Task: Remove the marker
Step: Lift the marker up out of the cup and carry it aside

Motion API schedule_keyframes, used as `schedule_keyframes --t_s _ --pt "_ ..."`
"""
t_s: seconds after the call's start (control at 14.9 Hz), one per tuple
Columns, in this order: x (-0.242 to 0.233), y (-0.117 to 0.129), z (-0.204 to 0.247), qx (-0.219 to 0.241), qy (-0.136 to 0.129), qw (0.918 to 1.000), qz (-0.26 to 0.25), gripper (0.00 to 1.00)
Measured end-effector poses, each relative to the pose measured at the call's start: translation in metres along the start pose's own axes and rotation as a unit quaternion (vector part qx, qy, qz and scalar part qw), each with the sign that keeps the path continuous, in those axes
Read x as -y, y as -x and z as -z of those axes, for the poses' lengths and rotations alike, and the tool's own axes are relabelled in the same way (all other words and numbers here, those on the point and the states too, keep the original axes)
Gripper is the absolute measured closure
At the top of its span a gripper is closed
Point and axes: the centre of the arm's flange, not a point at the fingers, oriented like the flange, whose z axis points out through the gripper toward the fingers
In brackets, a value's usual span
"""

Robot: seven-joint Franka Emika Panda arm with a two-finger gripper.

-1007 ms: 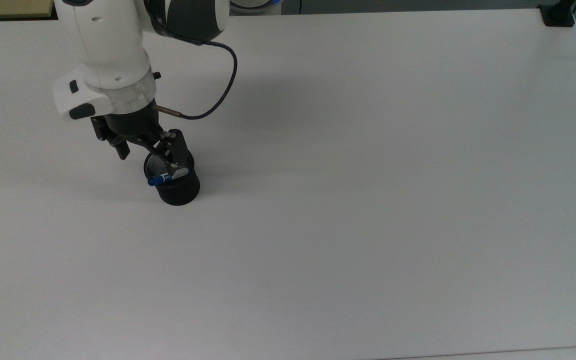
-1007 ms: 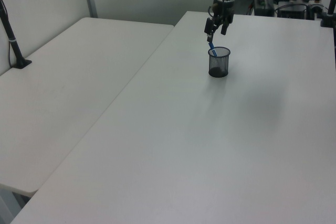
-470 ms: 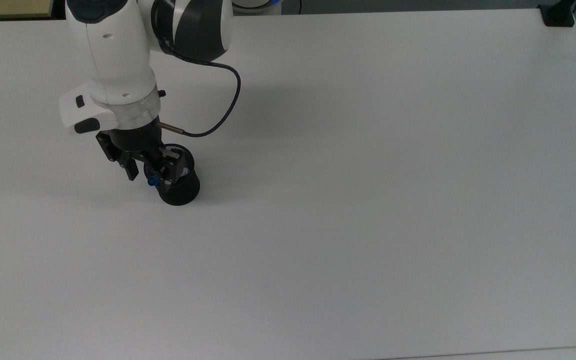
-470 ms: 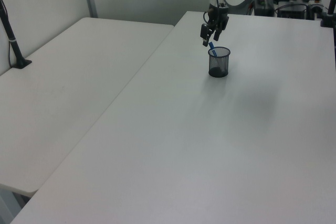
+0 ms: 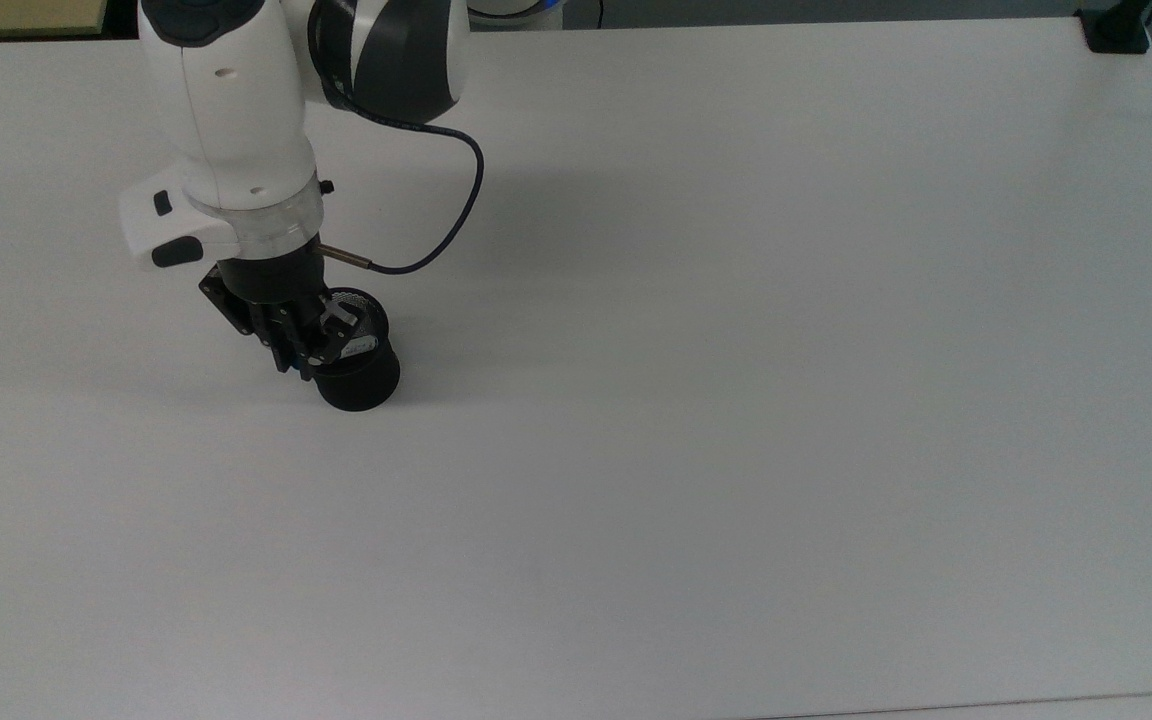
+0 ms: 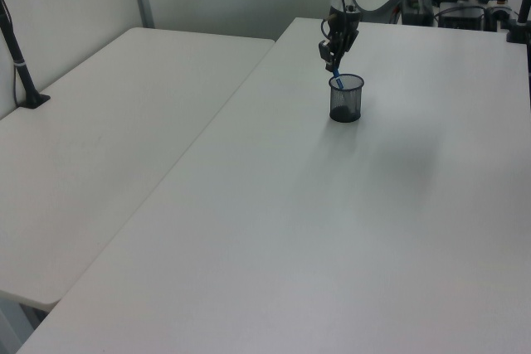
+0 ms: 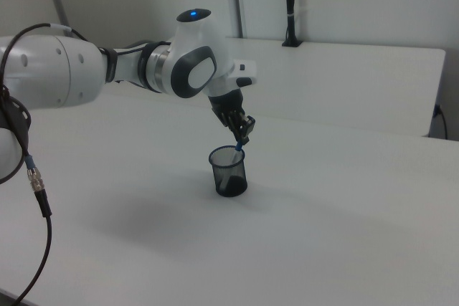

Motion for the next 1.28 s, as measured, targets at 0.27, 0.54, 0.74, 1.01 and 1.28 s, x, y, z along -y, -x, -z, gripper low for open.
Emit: schedule_keyframes --t_s 0.27,0.54,0.74,1.01,1.28 --pt "0.007 0.001 0.001 -0.001 0.003 1.0000 0.008 0.84" --pt "0.006 -0.005 0.016 -0.016 0.000 0.9999 0.007 0.84" --pt "0.002 -0.014 0.058 -0.048 -0.006 0.9988 0.003 0.84" --pt "0.000 -0.015 0.121 -0.092 -0.018 0.9956 0.001 0.84" --pt "0.003 -0.003 0.164 -0.087 -0.025 0.9959 0.005 0.84"
